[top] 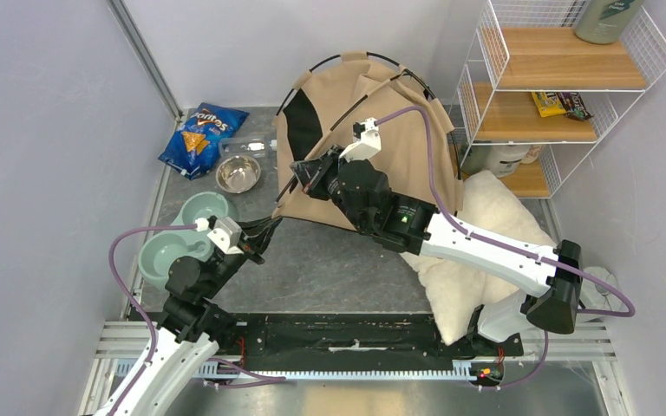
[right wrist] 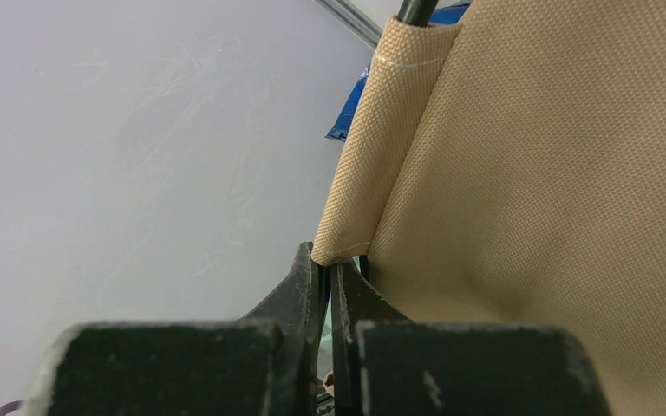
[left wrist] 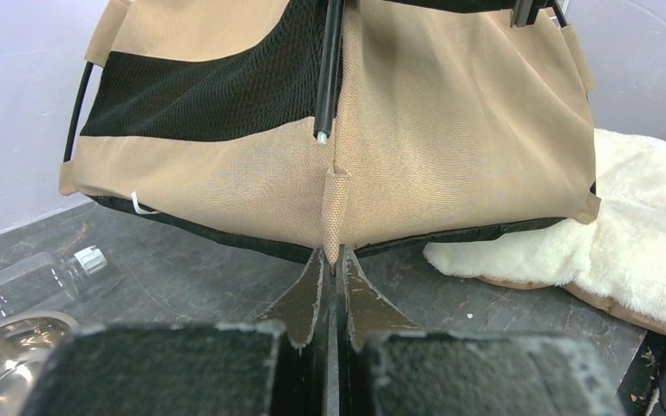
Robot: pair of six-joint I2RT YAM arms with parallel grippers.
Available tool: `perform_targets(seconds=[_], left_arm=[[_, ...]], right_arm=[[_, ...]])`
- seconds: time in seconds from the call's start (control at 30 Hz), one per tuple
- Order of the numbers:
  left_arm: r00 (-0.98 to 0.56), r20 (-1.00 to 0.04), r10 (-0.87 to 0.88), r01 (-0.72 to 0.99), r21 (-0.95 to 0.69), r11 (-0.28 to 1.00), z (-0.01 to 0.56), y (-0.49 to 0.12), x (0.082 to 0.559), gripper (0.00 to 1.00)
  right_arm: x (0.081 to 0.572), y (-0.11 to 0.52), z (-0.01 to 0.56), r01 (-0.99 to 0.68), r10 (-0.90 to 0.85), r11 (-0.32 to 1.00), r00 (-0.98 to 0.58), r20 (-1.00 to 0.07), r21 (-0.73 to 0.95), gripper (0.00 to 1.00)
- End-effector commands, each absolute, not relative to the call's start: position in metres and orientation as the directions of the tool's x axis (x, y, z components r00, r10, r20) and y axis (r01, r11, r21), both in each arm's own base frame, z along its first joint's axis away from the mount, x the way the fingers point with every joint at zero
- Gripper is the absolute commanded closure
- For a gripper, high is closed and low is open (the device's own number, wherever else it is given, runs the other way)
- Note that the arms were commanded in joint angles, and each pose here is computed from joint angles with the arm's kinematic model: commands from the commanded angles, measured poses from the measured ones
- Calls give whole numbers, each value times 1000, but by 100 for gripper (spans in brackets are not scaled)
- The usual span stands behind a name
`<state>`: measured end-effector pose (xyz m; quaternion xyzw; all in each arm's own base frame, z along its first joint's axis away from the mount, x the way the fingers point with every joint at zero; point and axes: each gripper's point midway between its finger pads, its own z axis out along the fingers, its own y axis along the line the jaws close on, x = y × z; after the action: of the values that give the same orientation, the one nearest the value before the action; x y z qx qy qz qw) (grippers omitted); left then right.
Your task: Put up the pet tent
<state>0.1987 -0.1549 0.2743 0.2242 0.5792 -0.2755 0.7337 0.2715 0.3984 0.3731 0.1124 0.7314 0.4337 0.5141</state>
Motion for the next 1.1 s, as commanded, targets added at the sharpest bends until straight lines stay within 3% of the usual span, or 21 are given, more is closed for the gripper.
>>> perform_targets(seconds=[0.0, 1.07], left_arm=[[288, -941, -176, 645, 55, 762, 314, -147, 193, 98], [279, -945, -169, 633, 49, 772, 308, -144, 193, 98]], right_arm=[[290, 374, 364, -238, 594, 692, -348, -725, 681, 100], [281, 369, 378, -255, 656, 616, -357, -665, 745, 100]])
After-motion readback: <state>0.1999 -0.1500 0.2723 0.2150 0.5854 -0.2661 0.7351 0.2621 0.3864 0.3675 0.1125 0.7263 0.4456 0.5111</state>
